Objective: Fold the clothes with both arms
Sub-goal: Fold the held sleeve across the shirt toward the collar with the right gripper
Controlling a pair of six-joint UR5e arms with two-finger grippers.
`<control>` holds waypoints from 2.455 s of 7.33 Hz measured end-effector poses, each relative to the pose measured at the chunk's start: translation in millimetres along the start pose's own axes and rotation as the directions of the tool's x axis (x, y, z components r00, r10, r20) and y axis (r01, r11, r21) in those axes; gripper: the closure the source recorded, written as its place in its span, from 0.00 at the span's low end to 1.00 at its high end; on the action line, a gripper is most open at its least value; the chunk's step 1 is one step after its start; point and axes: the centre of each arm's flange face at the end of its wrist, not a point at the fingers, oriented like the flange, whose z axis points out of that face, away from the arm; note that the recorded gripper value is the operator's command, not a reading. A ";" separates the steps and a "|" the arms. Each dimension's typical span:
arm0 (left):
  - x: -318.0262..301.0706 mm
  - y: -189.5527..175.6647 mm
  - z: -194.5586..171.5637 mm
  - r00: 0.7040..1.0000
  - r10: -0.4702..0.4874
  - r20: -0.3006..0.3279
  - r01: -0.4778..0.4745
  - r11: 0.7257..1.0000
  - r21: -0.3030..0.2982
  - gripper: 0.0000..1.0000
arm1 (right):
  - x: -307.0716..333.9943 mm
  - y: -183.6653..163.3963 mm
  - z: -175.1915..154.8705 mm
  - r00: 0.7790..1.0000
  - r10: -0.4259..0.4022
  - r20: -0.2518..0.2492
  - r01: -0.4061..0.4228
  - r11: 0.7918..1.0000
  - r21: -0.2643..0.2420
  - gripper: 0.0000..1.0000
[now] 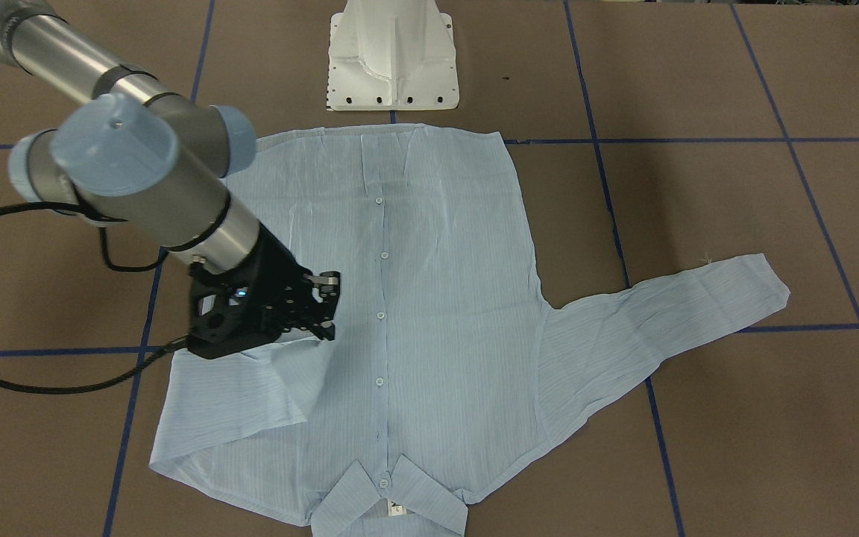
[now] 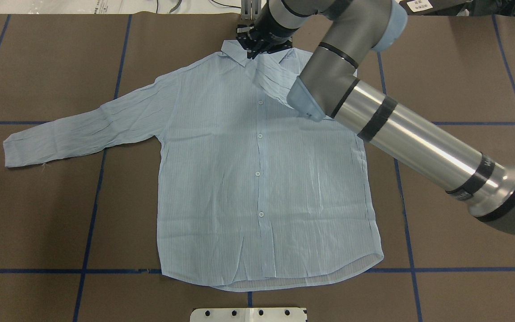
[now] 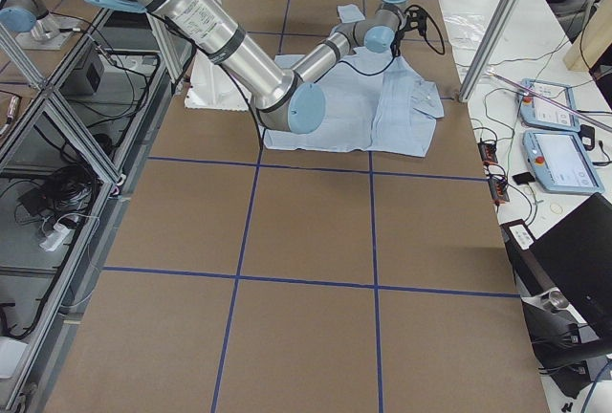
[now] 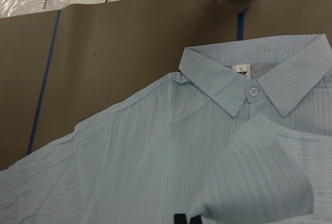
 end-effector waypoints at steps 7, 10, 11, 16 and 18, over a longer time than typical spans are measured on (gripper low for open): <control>-2.4 1.4 2.6 1.000 -0.004 0.000 0.004 1.000 -0.004 0.01 | -68.7 55.9 146.8 0.993 -0.084 -0.086 0.084 0.996 -0.004 0.00; -3.1 0.6 3.1 1.000 -0.012 0.004 0.012 1.000 -0.004 0.01 | -93.7 56.8 143.0 0.992 -0.110 -0.054 0.115 0.990 0.082 0.00; -2.1 -4.0 2.0 0.999 -0.049 0.021 0.049 0.999 0.003 0.01 | -98.3 56.2 138.5 0.994 -0.098 -0.049 0.102 0.991 0.091 0.00; 73.5 -1.2 47.9 0.938 -0.345 -0.047 0.347 0.935 0.074 0.01 | -1.1 33.7 38.7 0.952 -0.003 -0.305 -0.002 1.000 -0.017 0.00; 98.2 14.9 65.7 0.903 -0.423 -0.077 0.428 0.899 0.087 0.04 | 95.5 26.3 -21.8 0.922 -0.106 -0.372 0.069 0.991 -0.111 0.00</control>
